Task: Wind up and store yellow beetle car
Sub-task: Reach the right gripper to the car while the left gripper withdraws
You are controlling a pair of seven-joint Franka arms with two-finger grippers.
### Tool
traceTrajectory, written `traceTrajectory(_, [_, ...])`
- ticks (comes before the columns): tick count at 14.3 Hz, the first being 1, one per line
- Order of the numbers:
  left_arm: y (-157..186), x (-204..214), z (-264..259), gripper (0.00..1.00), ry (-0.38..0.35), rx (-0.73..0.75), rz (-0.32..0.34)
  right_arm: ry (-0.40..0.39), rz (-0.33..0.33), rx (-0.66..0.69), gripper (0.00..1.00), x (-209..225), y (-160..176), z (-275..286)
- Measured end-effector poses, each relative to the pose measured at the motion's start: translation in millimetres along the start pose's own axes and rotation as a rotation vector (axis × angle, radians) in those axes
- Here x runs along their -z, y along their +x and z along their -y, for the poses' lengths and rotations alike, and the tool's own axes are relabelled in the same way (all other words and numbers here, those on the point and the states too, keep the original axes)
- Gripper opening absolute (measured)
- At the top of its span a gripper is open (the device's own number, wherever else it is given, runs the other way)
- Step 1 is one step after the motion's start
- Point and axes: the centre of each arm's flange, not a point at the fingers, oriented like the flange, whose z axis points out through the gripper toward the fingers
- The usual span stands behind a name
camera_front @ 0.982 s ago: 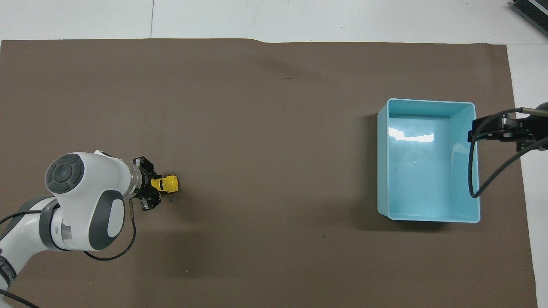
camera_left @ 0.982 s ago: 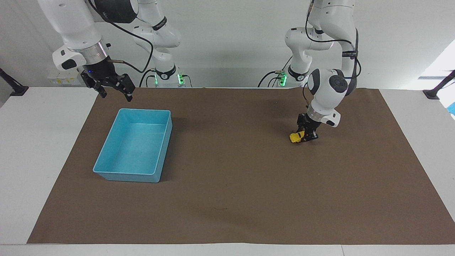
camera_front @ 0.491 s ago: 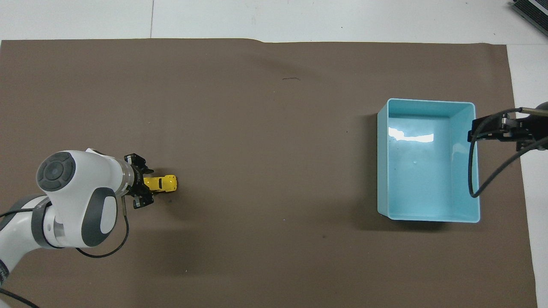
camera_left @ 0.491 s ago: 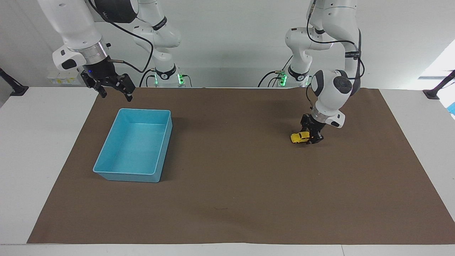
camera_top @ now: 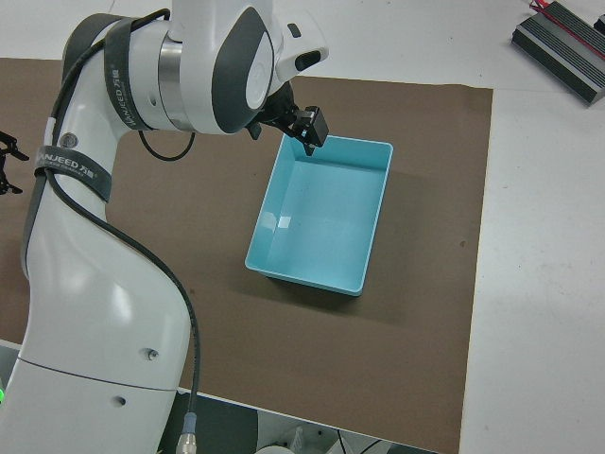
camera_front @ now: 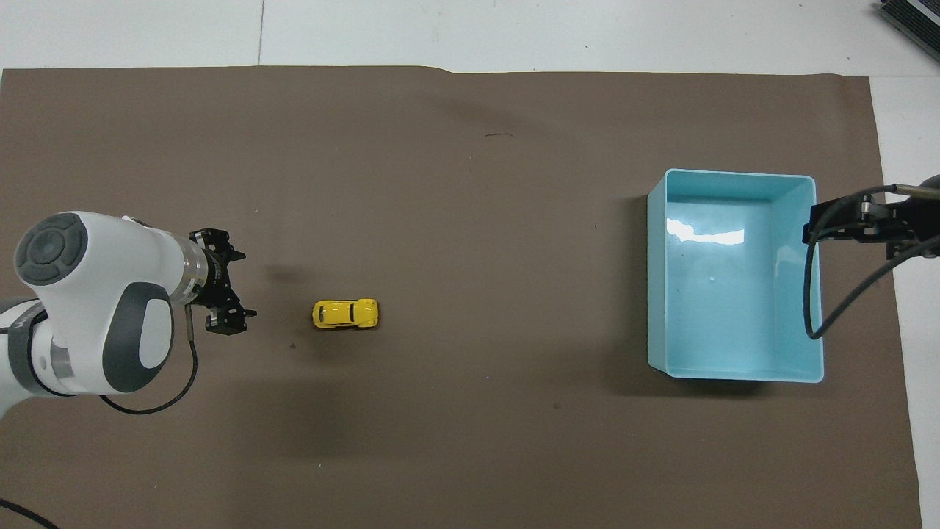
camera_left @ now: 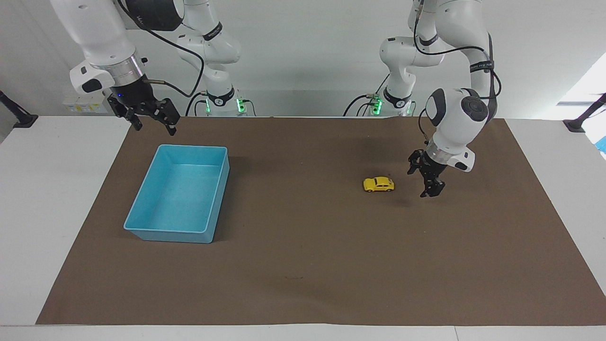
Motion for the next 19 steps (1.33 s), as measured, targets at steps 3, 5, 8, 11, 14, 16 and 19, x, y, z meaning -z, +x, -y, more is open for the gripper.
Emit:
traceTrajectory(3, [0, -3, 0, 1.00, 0.005, 0.001, -0.002, -0.001, 0.003, 0.001, 1.00, -2, 0, 0])
traceTrajectory(5, [0, -3, 0, 1.00, 0.005, 0.001, -0.002, -0.002, 0.009, 0.002, 1.00, -4, -1, 1])
traceTrajectory(8, [0, -3, 0, 1.00, 0.005, 0.001, -0.002, -0.004, 0.022, 0.003, 1.00, -10, -2, 1])
traceTrajectory(11, [0, -3, 0, 1.00, 0.006, 0.001, -0.002, -0.005, 0.043, 0.003, 1.00, -20, -4, 3])
traceTrajectory(14, [1, -3, 0, 1.00, 0.006, 0.001, -0.002, -0.009, 0.060, -0.020, 1.00, -28, -6, 7])
traceTrajectory(16, [1, -3, 0, 1.00, 0.006, 0.001, -0.002, -0.005, 0.046, -0.051, 1.00, -35, -6, 16])
traceTrajectory(19, [0, -3, 0, 1.00, 0.007, 0.000, -0.002, 0.001, 0.018, -0.141, 1.00, -51, -9, 50])
